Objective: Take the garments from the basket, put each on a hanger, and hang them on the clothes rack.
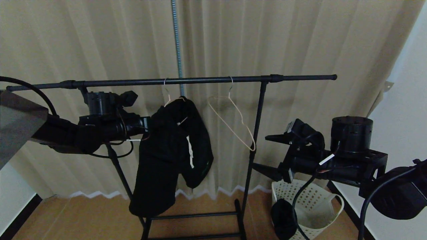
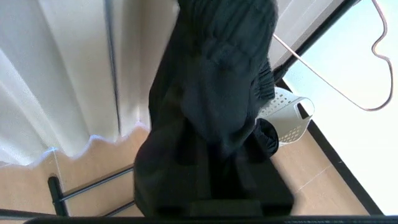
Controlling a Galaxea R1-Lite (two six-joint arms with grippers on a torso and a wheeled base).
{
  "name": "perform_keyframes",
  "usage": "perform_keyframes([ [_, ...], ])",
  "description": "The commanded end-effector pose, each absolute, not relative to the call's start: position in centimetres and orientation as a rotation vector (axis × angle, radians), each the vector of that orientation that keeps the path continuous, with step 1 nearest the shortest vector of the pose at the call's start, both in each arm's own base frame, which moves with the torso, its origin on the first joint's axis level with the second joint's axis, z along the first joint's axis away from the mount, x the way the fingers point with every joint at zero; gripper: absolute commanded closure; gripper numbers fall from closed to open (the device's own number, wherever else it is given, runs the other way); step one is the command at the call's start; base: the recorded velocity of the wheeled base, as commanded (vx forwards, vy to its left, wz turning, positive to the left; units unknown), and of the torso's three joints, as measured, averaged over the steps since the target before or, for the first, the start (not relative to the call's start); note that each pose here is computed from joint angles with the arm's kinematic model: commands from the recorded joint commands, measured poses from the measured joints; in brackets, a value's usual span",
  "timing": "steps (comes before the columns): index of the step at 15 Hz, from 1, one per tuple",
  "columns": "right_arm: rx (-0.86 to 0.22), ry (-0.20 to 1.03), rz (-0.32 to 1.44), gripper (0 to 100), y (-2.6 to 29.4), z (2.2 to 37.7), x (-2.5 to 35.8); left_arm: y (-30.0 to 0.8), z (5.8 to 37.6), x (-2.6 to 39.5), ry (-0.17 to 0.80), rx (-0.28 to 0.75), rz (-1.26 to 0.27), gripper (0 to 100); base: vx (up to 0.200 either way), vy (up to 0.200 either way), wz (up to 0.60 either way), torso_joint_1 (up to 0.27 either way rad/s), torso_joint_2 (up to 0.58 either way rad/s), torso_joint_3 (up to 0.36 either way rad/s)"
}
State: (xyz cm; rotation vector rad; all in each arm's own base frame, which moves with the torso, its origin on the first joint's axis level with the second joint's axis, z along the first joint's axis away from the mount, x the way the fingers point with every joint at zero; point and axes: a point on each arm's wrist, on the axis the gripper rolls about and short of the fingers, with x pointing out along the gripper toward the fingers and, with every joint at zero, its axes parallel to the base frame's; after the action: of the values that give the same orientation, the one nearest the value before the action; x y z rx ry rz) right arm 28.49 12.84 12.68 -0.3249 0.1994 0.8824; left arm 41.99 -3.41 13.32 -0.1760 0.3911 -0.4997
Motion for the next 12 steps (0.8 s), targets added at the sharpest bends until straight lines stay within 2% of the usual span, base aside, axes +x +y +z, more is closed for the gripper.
perform_keyframes([
  [1, -0.325, 0.207, 0.884, 0, 12.9, 12.4, 28.5, -3.5, 13.6, 40.8, 0.389, -0.171, -0.503, 0, 0.000, 0.000, 0.00, 0.000, 0.00, 0.000],
  [4, -0.324, 0.197, 0.882, 0, 12.8, 12.8, 28.3, -3.6, 15.6, 37.8, 0.355, -0.156, -0.517, 0, 0.000, 0.000, 0.00, 0.000, 0.00, 0.000],
  [6, -0.325, 0.161, 0.877, 0, 12.4, 14.0, 27.5, -3.7, 17.9, 33.9, 0.324, -0.140, -0.532, 0, 0.000, 0.000, 0.00, 0.000, 0.00, 0.000],
  [8, -0.322, 0.124, 0.866, 0, 11.6, 15.3, 25.9, -3.5, 18.5, 30.0, 0.318, -0.102, -0.541, 0, 0.000, 0.000, 0.00, 0.000, 0.00, 0.000],
  [10, -0.330, 0.116, 0.751, 0, 8.9, 16.2, 21.6, -3.0, 17.8, 23.5, 0.327, -0.050, -0.548, 0, 0.000, 0.000, 0.00, 0.000, 0.00, 0.000],
  [12, -0.296, 0.156, 0.655, 0, 7.2, 15.5, 17.8, -2.6, 17.3, 19.6, 0.316, -0.022, -0.549, 0, 0.000, 0.000, 0.00, 0.000, 0.00, 0.000],
])
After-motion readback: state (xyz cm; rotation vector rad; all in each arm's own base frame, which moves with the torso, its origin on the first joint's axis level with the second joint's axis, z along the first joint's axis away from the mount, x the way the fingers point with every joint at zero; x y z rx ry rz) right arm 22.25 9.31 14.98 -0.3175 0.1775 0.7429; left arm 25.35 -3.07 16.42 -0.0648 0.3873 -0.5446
